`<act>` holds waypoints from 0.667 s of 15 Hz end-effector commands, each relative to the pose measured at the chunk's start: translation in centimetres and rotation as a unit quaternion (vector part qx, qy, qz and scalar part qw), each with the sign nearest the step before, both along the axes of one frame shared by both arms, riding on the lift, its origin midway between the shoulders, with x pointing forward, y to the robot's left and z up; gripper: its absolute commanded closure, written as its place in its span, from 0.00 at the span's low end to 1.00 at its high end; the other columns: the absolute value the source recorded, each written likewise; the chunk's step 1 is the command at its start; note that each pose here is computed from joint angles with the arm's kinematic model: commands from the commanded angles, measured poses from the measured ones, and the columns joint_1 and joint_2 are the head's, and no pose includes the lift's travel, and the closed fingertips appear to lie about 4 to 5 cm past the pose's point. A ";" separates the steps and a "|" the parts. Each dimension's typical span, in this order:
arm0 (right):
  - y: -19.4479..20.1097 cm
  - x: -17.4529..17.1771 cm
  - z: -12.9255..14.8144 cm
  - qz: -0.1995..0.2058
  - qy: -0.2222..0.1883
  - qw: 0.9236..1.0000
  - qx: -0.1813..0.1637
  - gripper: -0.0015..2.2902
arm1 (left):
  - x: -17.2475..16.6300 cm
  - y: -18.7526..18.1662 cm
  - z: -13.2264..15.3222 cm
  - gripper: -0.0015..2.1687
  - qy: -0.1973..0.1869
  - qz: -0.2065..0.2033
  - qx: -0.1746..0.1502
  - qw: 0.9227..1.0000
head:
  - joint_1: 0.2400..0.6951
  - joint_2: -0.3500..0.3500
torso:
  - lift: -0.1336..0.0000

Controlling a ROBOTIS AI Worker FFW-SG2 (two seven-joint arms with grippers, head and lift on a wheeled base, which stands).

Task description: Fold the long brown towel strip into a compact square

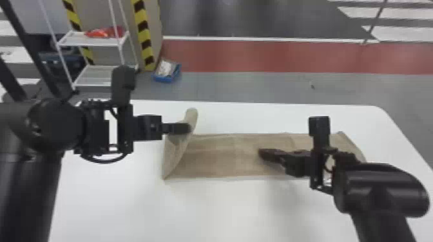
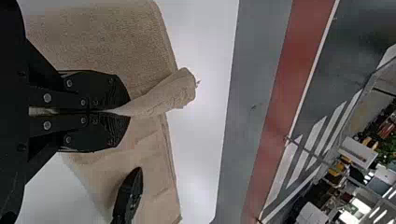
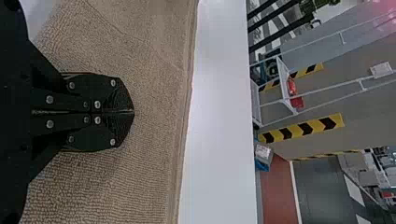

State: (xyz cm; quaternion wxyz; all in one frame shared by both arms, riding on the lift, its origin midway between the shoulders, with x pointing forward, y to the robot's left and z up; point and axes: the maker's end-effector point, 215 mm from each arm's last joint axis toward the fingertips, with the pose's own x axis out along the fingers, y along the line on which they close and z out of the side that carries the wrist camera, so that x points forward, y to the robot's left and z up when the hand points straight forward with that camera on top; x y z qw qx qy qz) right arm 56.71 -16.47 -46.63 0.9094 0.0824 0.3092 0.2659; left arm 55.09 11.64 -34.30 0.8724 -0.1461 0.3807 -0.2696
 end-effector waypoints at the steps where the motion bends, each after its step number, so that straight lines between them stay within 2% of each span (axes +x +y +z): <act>1: -0.1 0.1 0.1 -0.001 -0.004 1.000 0.003 0.85 | -0.1 -3.8 0.4 0.55 0.004 -0.014 -0.020 1.000 | 1.00 0.45 | 0.07; 4: -0.2 -0.1 1.2 -0.001 -0.024 0.999 0.033 0.85 | -0.4 -8.1 0.9 0.55 0.004 -0.025 -0.031 0.999 | 1.00 0.39 | 0.07; 6: -0.6 -0.2 2.8 -0.004 -0.044 0.998 0.047 0.85 | -0.3 -8.2 0.3 0.56 0.001 -0.025 -0.011 1.000 | 1.00 0.33 | 0.07; 10: -3.3 -1.0 6.7 -0.021 -0.079 0.993 0.083 0.85 | -0.1 -8.4 -2.1 0.56 0.002 -0.019 0.035 0.999 | 1.00 0.31 | 0.07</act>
